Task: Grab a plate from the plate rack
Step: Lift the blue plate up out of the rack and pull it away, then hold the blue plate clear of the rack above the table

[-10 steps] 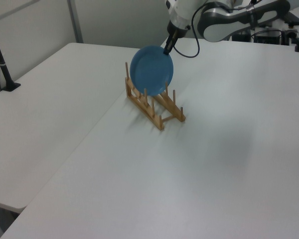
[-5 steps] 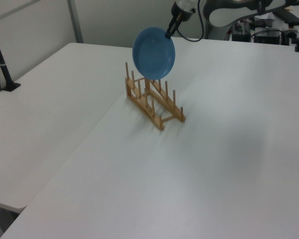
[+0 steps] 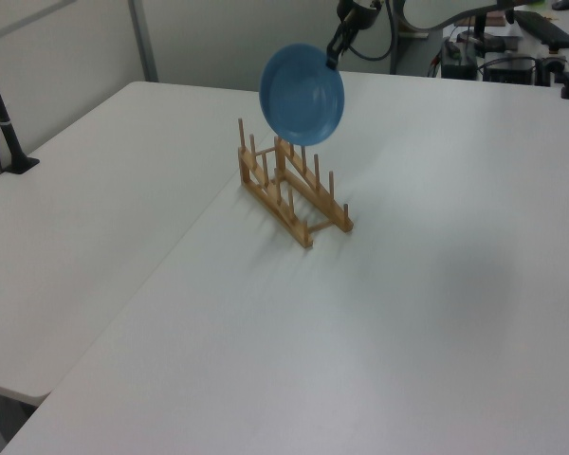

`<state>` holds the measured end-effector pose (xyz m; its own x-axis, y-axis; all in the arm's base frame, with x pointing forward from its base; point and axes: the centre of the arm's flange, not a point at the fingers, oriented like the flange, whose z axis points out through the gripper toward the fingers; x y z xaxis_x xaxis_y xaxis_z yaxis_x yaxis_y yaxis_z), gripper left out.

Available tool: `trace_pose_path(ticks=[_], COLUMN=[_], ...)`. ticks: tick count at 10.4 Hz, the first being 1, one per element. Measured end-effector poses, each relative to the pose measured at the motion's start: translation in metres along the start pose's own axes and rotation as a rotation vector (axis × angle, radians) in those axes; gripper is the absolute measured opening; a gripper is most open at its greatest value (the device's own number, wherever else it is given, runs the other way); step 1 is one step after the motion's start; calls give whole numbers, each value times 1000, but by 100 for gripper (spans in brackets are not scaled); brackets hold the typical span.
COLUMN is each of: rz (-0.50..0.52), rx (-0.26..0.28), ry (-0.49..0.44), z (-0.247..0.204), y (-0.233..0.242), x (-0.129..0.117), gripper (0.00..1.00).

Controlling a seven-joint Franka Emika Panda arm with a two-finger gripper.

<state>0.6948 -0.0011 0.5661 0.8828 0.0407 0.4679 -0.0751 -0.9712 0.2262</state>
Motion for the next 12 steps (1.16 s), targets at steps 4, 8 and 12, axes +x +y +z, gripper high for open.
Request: trace_pose_path(ticks=[4,8,12], rz=[-103,-476,-746], rx=[179,313,420], ry=[-269,-570,-724], z=[5,27,84], y=[-13,-48,-106], x=[-31,-91,-157], gripper=[5,5,5])
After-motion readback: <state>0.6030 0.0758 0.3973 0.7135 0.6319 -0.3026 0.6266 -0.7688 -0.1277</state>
